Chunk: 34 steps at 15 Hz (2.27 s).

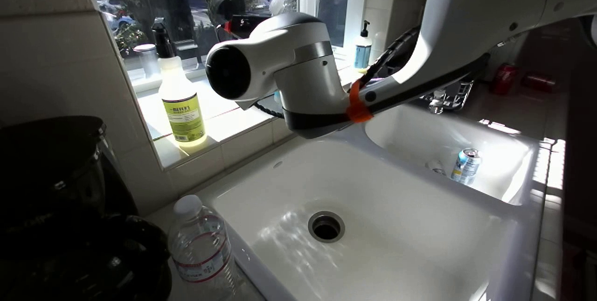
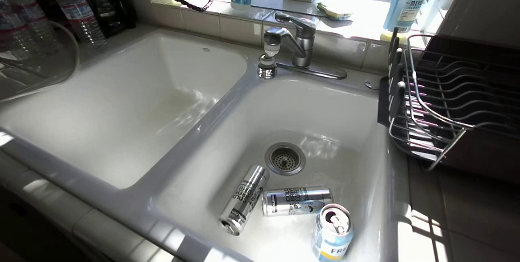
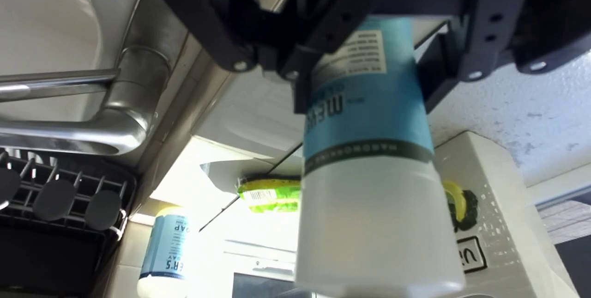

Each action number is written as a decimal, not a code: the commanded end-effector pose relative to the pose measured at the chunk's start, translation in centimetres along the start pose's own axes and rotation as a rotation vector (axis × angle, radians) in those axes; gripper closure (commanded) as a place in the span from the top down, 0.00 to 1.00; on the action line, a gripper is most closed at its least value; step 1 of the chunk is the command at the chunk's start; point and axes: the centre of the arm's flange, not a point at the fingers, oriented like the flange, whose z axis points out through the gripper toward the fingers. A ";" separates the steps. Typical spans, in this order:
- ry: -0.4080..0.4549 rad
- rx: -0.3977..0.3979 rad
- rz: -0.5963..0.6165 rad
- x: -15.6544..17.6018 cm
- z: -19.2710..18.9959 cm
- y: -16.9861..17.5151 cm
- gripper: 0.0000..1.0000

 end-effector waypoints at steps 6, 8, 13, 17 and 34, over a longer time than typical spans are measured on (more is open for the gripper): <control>-0.049 -0.022 -0.043 1.0 0.7 2.2 0.32; -0.047 -0.025 -0.051 1.4 0.8 2.4 0.32; -0.052 -0.028 -0.070 1.9 1.0 2.8 0.32; -0.055 -0.029 -0.075 2.1 1.0 3.1 0.32; -0.032 -0.030 -0.085 1.2 0.5 3.3 1.00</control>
